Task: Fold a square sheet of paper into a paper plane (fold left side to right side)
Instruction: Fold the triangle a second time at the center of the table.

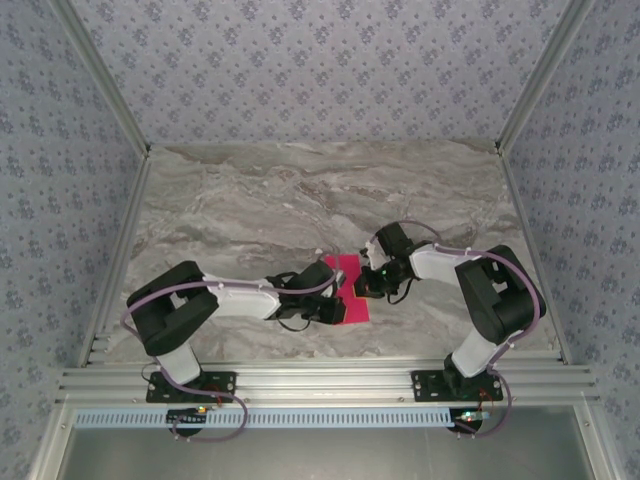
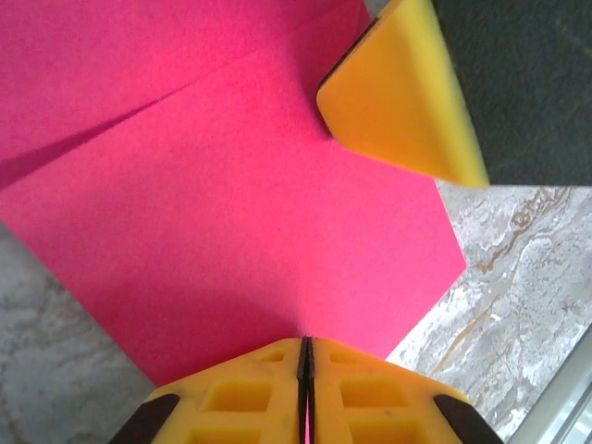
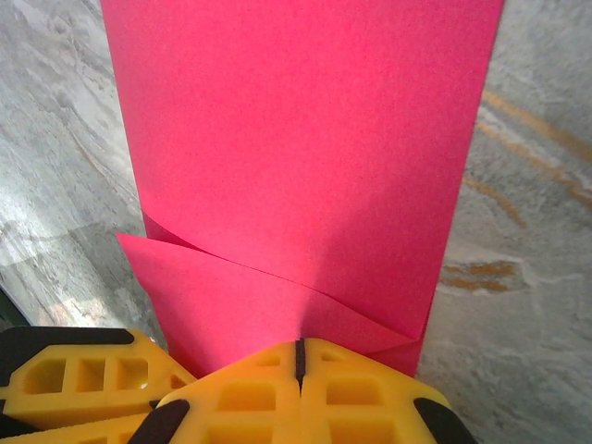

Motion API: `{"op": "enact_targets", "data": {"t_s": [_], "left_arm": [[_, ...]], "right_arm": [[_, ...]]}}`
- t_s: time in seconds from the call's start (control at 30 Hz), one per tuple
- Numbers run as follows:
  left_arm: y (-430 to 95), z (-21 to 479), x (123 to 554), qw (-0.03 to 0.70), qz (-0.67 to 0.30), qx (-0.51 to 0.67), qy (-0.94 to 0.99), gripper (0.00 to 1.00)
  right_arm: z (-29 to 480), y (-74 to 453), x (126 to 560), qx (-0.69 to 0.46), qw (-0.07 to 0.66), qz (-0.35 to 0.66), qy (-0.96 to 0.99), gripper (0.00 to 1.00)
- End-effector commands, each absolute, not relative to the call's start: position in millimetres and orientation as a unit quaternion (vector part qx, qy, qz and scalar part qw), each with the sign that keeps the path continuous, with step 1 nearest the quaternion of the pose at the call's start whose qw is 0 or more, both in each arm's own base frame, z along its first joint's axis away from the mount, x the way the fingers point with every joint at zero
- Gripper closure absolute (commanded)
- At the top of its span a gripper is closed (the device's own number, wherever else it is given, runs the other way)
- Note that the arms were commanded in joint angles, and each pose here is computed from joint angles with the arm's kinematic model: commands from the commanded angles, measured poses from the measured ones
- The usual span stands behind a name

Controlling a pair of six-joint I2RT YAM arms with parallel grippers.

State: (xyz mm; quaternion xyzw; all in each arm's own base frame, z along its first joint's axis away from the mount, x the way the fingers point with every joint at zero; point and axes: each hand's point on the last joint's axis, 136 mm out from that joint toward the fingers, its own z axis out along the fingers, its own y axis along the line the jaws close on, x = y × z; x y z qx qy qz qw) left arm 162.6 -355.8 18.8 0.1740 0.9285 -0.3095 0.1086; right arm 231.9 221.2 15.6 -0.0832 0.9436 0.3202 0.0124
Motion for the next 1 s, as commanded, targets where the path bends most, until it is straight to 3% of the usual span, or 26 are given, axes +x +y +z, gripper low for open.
{"op": "enact_targets", "data": {"t_s": [0.0,0.3,0.53,0.8,0.97], "left_arm": [[-322,-7,128,0.049,-0.262,0.165,0.950,0.91],[-318,-3,120,0.054,-0.273,0.157,0.948,0.91],[-321,43,138,0.097,-0.326,0.149,0.928,0.88],[-308,85,185,0.158,-0.372,0.114,0.907,0.67],[-318,80,203,0.160,-0.387,0.110,0.902,0.60]], "right_arm": [[0,205,228,-0.075,-0.004,0.274,0.959,0.97],[4,209,230,-0.078,-0.001,0.282,0.956,0.97],[37,229,247,-0.089,0.043,0.341,0.935,0.92],[82,210,265,-0.085,0.148,0.332,0.928,0.56],[88,182,255,-0.066,0.189,0.304,0.931,0.41]]}}
